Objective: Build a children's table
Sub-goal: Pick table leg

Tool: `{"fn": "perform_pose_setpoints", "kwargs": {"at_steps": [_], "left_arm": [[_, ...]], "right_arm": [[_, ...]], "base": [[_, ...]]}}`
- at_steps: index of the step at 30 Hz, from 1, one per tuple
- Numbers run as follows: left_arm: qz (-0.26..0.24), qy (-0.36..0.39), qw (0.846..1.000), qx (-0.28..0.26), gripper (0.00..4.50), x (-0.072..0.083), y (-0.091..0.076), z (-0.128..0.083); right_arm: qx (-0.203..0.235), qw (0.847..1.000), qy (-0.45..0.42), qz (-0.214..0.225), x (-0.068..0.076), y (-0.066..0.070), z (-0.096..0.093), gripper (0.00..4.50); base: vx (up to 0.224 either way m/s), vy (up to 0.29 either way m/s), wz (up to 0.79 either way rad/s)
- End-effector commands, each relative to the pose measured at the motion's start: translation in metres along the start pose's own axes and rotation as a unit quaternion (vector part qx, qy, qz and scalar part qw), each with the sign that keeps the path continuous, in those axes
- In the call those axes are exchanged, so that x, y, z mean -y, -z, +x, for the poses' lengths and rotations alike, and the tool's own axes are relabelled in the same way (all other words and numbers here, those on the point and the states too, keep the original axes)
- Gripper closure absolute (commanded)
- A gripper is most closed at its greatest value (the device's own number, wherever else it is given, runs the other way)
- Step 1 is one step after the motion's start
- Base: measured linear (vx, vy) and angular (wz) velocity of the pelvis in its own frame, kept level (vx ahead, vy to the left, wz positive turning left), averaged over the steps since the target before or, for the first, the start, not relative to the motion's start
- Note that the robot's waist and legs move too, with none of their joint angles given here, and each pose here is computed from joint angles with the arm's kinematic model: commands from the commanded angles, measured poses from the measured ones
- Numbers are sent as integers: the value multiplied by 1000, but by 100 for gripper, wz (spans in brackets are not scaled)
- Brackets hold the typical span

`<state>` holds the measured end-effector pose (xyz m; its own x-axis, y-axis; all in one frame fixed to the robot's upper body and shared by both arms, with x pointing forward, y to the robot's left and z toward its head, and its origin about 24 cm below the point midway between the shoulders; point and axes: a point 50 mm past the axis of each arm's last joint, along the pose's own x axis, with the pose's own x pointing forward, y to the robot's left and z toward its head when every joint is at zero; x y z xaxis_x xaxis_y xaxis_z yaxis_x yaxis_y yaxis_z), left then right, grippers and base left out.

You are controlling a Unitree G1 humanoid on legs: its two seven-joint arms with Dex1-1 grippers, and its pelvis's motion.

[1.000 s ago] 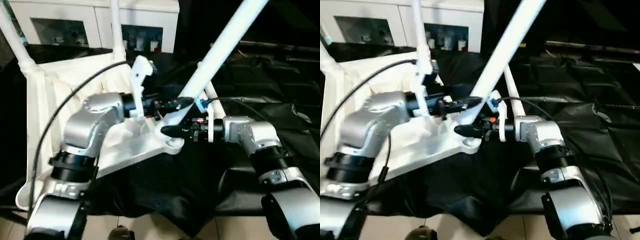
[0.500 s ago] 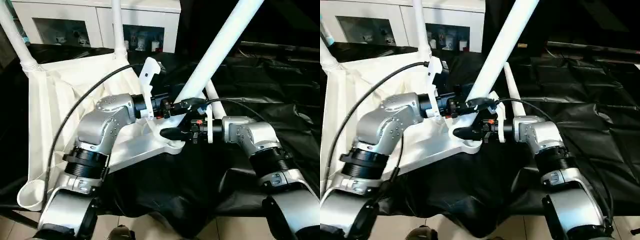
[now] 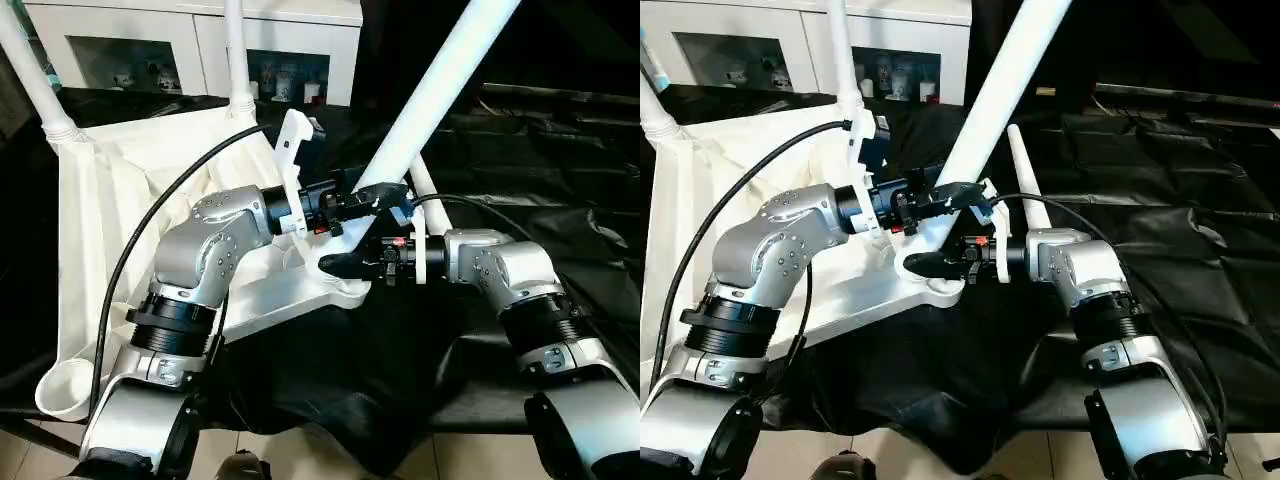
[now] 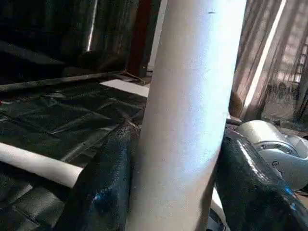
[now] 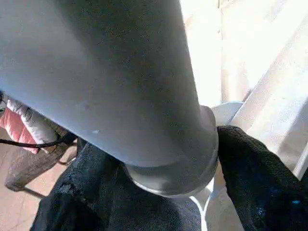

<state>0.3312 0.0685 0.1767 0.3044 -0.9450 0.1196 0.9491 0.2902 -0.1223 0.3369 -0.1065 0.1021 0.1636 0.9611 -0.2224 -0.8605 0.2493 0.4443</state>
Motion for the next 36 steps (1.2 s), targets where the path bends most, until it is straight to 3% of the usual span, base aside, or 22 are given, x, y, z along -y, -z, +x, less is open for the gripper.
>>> {"fn": "perform_pose_setpoints", "kwargs": {"at_steps": [1,6,9,17,24,28,31,36], "left_arm": [[3,-12,999,39,233,-1,-16,-2],[5,-16,999,38,237,-2,-15,-5],[0,-17,999,48,237,-2,-17,-5],[-7,-49,996,74,241,-10,-28,-13],[-19,-49,994,97,258,-10,-34,-20],[13,-66,995,79,259,-9,-31,-21],[14,-84,994,75,260,-9,-31,-21],[8,-115,993,25,260,-15,-28,-20]], "right_arm": [[-8,1000,-2,-9,-2,1,3,167],[-6,999,12,-30,0,-2,3,167],[5,1000,22,-19,3,-4,0,97],[13,999,26,-45,4,-5,-14,37],[34,995,73,-52,10,-14,-27,37],[54,989,125,-58,17,-17,-28,37],[61,991,99,-59,11,-18,-27,37],[50,994,66,-72,3,-21,-32,37]], "base": [[0,0,0],[0,0,0],[0,0,0],[0,0,0],[0,0,0],[0,0,0],[0,0,0],[0,0,0]]}}
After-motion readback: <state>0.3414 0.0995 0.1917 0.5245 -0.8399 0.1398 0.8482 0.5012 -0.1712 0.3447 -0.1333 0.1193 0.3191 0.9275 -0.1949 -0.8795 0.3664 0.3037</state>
